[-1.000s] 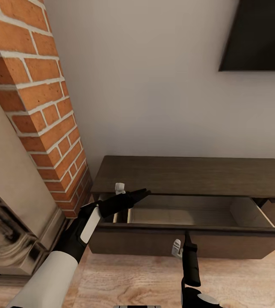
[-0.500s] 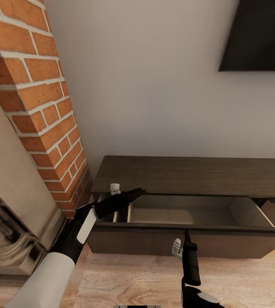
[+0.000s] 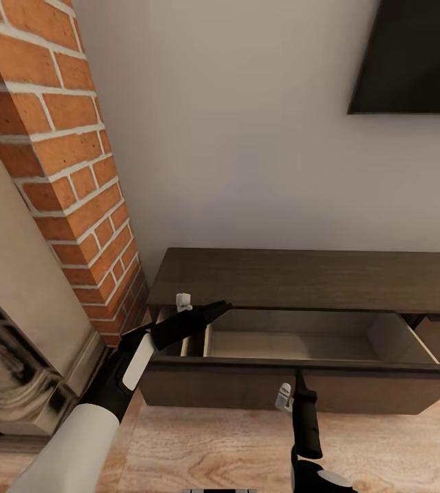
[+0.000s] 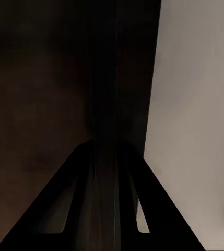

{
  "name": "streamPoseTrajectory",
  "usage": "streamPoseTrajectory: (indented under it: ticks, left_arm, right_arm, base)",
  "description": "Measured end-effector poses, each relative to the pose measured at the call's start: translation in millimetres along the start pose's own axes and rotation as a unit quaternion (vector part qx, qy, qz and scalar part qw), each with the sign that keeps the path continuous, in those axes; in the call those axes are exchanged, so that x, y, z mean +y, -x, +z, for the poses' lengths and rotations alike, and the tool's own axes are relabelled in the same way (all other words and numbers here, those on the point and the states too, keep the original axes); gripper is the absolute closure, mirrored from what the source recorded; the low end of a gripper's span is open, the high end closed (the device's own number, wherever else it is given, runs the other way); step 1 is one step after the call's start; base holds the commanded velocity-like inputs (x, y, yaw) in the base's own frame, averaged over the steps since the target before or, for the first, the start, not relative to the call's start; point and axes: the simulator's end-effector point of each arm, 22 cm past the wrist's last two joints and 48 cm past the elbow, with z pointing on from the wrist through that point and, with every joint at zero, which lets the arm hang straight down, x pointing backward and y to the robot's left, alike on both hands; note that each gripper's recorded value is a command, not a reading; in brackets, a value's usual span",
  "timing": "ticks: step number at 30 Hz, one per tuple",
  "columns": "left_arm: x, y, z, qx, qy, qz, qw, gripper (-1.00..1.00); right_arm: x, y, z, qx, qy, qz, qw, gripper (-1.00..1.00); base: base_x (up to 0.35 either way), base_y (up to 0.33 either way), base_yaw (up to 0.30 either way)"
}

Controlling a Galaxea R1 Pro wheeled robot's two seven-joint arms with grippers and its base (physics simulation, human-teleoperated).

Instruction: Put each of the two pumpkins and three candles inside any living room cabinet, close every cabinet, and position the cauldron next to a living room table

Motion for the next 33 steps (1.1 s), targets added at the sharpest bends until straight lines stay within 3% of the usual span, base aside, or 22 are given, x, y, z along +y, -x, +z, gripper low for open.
streamPoseTrajectory:
  ticks: [6,13,33]
  left_arm:
    - [0.4,0.5,-0.4,-0.001,0.000,0.000,1.0000,-1.00]
    - [0.4,0.4,-0.2,-0.001,0.000,0.000,1.0000,-1.00]
    - [6.2,3.6,-5.9,-0.009,0.008,-0.002,0.9999,-1.00]
  right_arm:
    - [0.0,-0.1,-0.6,-0.001,-0.001,0.001,1.0000,1.00]
    - [0.1,-1.0,-2.2,-0.012,-0.004,0.024,0.9996,1.00]
    - [-0.2,-0.9,0.5,-0.022,-0.004,0.021,0.9995,1.00]
  base:
    - [-0.001,0.000,0.000]
    - [0.000,0.000,0.000]
    - [0.000,0.000,0.000]
